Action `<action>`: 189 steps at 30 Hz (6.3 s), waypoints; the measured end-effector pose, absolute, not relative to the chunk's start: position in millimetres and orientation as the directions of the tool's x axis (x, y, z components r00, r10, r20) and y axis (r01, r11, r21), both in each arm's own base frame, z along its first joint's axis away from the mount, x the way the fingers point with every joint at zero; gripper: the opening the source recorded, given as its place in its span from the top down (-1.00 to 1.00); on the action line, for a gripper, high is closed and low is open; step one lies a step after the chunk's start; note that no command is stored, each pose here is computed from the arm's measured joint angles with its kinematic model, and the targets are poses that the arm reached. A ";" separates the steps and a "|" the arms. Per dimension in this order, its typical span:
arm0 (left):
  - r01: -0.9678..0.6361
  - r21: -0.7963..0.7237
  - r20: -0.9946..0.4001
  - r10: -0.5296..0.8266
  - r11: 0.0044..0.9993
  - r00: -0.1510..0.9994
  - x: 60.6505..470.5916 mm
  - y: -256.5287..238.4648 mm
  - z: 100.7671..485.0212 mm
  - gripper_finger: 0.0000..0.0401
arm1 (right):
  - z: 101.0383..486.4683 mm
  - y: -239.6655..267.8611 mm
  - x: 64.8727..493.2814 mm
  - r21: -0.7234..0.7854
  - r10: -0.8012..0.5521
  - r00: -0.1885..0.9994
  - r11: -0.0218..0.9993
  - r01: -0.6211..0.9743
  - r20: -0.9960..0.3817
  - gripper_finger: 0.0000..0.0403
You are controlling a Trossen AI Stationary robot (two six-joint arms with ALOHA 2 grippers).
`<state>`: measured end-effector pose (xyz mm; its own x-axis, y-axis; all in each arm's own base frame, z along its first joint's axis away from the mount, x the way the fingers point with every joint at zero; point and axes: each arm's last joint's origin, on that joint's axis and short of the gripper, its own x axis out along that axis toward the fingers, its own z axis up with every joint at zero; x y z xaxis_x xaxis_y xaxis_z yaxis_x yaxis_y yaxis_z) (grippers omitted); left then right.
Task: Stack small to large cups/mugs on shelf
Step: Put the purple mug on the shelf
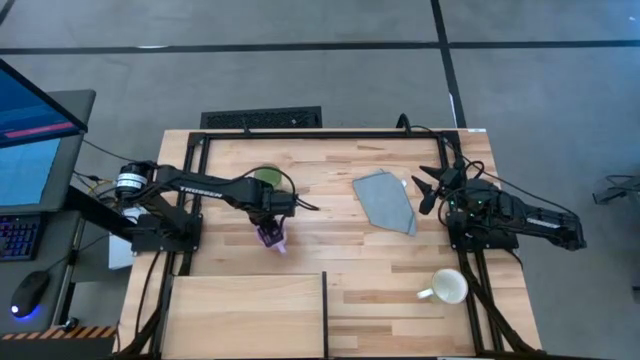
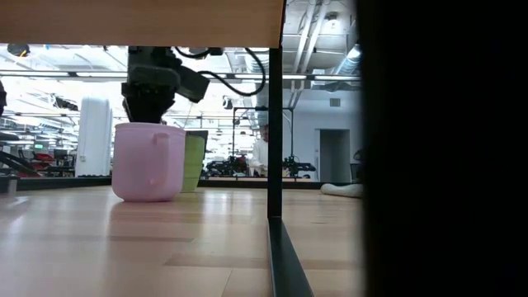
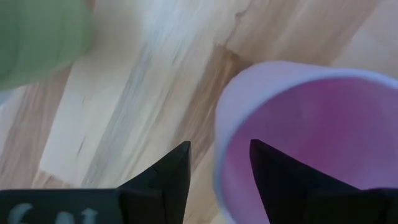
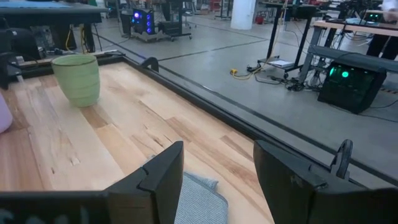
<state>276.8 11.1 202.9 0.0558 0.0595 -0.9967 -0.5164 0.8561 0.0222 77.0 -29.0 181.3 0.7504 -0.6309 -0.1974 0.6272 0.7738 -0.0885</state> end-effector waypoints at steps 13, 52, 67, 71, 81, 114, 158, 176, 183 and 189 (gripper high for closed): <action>-0.542 0.040 -0.997 0.068 0.840 0.032 274.5 11.4 202.8 0.21 | 181.3 -29.0 77.0 -0.088 -0.631 0.751 0.774 0.627 -0.197 -0.07; -0.487 0.182 -0.974 0.225 0.854 0.030 274.7 16.0 203.5 0.26 | 181.1 -29.0 77.1 -0.089 -0.630 0.751 0.774 0.627 -0.198 -0.07; -0.456 0.165 -0.978 0.206 0.875 0.043 274.9 15.4 205.8 0.96 | 181.1 -29.0 77.1 -0.089 -0.630 0.751 0.774 0.627 -0.198 -0.07; -0.420 0.149 -0.983 0.182 0.895 0.040 275.0 14.8 204.6 0.94 | 181.2 -29.0 77.0 -0.088 -0.630 0.751 0.774 0.627 -0.197 -0.07; -0.428 0.130 -0.986 0.162 0.894 0.039 274.8 14.8 204.6 0.98 | 181.1 -29.0 77.1 -0.088 -0.630 0.751 0.774 0.626 -0.198 -0.07; -0.340 0.068 -0.996 0.085 0.938 0.035 274.8 15.7 203.7 1.00 | 181.1 -29.0 77.1 -0.089 -0.630 0.751 0.775 0.626 -0.198 -0.07; -0.099 0.078 -0.992 0.087 0.992 0.090 250.5 1.9 352.9 1.00 | 178.9 -28.9 76.5 -0.054 -0.630 0.746 0.771 0.635 -0.219 -0.07; -0.018 -0.030 -0.977 -0.026 0.999 0.213 202.6 -85.5 378.0 1.00 | 175.0 -28.7 75.4 0.039 -0.629 0.734 0.752 0.658 -0.255 -0.07; -0.037 -0.068 -0.977 -0.059 0.997 0.206 186.7 -116.3 377.9 1.00 | 175.1 -28.7 75.4 0.078 -0.629 0.735 0.744 0.664 -0.255 -0.07; -0.043 -0.103 -0.978 -0.094 0.994 0.185 171.1 -139.7 377.2 1.00 | 175.1 -28.7 75.4 0.135 -0.629 0.735 0.729 0.671 -0.255 -0.07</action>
<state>171.1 -139.7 377.2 0.1854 -0.0935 -0.9782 -0.0435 0.9937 -0.1033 75.4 -28.7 175.1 0.7348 -0.6285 -0.2549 0.6707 0.7293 0.1350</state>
